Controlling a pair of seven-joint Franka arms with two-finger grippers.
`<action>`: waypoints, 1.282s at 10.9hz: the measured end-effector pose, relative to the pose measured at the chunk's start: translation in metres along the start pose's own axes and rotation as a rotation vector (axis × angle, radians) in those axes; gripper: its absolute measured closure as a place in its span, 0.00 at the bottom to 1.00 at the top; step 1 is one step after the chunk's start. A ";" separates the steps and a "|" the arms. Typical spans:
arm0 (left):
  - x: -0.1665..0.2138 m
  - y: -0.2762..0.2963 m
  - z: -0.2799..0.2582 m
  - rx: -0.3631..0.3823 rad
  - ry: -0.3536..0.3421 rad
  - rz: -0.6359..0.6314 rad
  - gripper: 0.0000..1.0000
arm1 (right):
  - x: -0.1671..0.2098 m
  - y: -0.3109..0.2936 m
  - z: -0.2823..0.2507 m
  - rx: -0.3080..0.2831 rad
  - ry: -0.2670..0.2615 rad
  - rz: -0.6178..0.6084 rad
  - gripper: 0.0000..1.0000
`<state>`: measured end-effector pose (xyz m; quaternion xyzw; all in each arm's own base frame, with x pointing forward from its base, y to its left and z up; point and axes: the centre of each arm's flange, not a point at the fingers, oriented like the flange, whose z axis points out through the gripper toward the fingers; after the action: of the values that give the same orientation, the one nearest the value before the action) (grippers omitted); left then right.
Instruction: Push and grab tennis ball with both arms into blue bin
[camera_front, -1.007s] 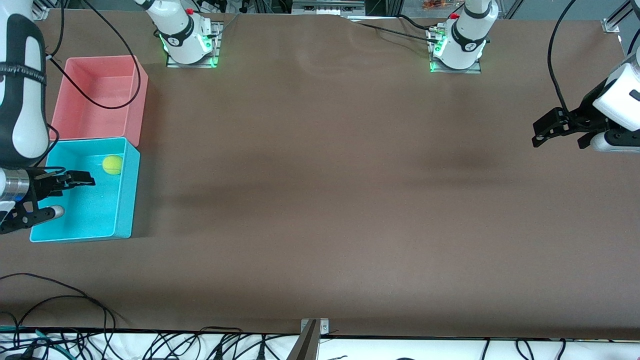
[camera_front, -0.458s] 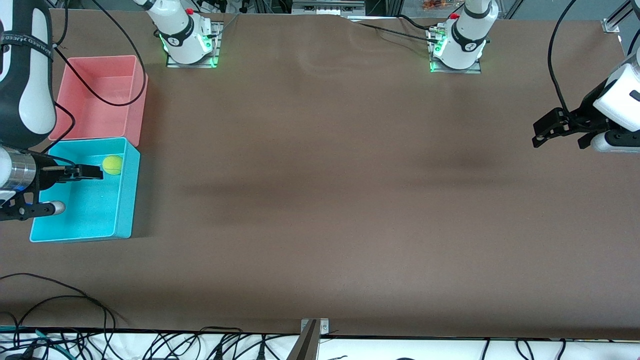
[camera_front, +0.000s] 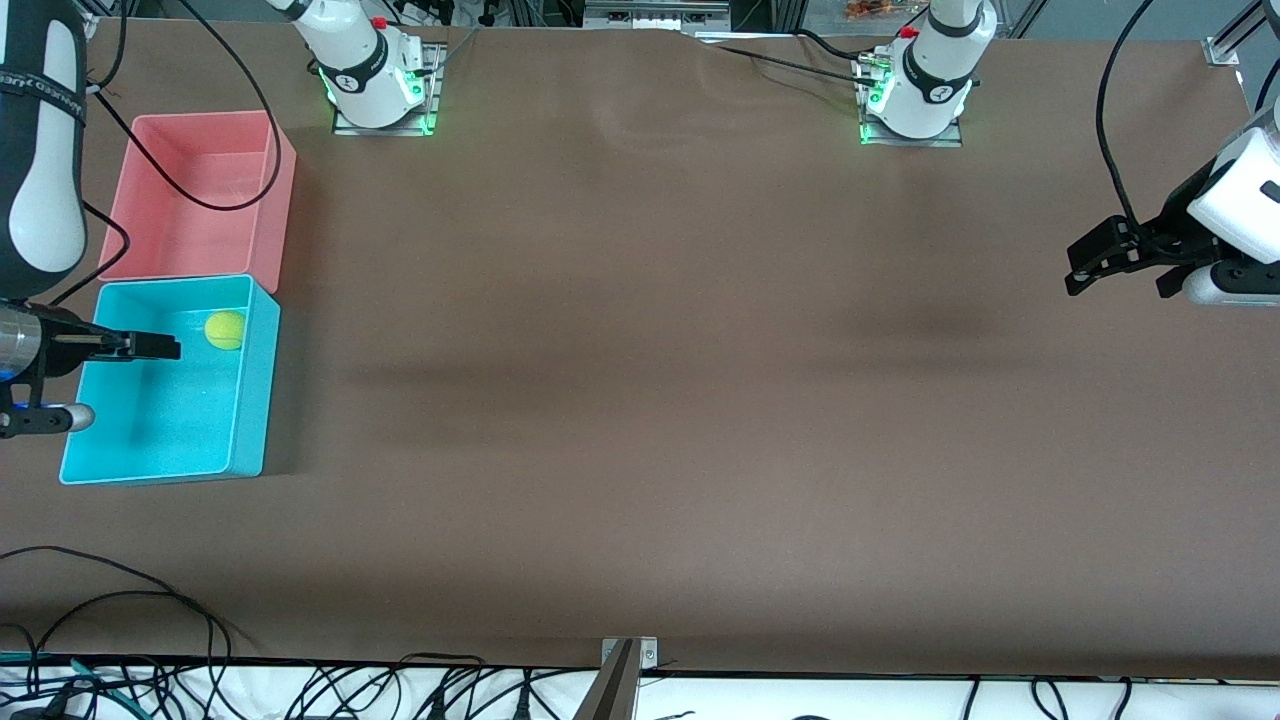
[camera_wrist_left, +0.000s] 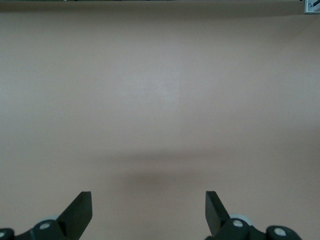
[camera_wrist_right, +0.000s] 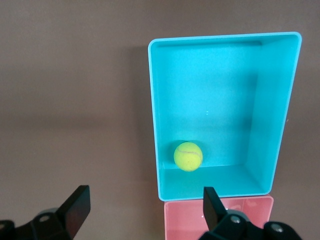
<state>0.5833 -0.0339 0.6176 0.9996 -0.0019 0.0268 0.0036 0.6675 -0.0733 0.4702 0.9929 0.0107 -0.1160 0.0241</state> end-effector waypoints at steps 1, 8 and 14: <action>0.000 0.000 0.000 0.000 0.000 0.000 0.00 | -0.001 0.001 -0.007 -0.001 0.013 0.002 0.00; 0.001 0.000 0.003 0.000 -0.006 -0.001 0.00 | -0.066 -0.037 -0.068 0.025 0.159 0.069 0.00; 0.001 0.000 0.004 0.000 -0.007 -0.002 0.00 | -0.126 -0.047 -0.098 0.030 0.238 0.060 0.00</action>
<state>0.5844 -0.0339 0.6138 0.9997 -0.0011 0.0233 0.0036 0.5663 -0.0237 0.5921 0.9998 -0.0181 0.0034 0.0116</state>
